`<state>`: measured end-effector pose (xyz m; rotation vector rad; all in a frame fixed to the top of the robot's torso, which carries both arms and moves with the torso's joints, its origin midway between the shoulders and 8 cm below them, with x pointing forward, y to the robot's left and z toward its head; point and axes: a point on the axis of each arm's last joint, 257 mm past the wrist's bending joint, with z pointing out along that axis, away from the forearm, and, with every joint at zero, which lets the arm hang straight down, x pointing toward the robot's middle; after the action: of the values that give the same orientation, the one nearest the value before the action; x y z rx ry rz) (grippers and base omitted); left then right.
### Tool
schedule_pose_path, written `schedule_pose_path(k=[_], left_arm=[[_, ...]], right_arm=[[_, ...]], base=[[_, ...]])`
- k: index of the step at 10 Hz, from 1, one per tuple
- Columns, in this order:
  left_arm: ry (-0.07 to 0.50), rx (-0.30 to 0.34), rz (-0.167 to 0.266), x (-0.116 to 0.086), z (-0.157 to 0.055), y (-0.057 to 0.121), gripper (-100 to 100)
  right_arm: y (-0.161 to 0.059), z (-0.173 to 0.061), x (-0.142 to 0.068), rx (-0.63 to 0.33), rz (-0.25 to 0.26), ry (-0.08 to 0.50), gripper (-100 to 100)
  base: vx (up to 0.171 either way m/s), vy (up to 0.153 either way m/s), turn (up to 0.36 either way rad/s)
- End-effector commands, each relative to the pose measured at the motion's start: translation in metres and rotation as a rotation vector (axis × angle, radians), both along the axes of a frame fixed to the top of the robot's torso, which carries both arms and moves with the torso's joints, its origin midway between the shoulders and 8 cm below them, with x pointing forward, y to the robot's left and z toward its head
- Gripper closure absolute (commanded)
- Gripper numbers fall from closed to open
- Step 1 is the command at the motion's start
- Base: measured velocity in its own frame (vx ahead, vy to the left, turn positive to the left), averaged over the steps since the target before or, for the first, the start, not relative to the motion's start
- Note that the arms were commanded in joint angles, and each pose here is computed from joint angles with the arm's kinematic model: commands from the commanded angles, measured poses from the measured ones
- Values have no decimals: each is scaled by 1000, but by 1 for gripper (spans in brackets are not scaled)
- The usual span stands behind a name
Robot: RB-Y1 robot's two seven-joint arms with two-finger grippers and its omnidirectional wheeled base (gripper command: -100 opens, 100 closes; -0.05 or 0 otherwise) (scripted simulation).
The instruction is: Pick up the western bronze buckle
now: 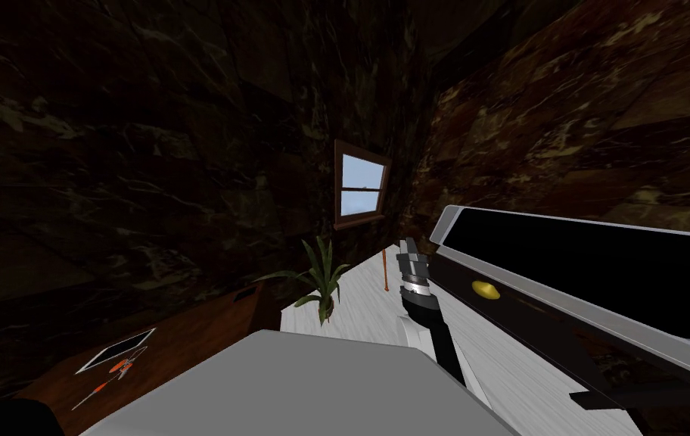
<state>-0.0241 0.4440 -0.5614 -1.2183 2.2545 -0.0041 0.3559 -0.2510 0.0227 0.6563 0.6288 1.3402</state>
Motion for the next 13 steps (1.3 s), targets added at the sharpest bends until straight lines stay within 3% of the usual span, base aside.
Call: schedule_pose_path(k=[1, 3, 6, 9, 11, 13], left_arm=[[13, 0, 0, -6, -4, 2, -100], [91, 15, -23, -41, -9, 15, -100], [124, 22, -35, -55, -10, 22, -100], [223, 41, -76, -97, -8, 45, -100], [255, 46, -90, -111, -6, 54, -100], [281, 50, -102, -122, -4, 61, -100]], right_arm=[[0, 0, 0, 0, 0, 0, 0], [0, 0, 0, 0, 0, 0, 0], [0, 0, 0, 0, 0, 0, 0], [0, 0, 0, 0, 0, 0, 0], [0, 0, 0, 0, 0, 0, 0], [0, 0, 0, 0, 0, 0, 0]], base=[[35, 11, 9], [80, 24, -71], [87, 34, -25], [135, 58, -46], [177, 73, -33], [-2, -4, 14]])
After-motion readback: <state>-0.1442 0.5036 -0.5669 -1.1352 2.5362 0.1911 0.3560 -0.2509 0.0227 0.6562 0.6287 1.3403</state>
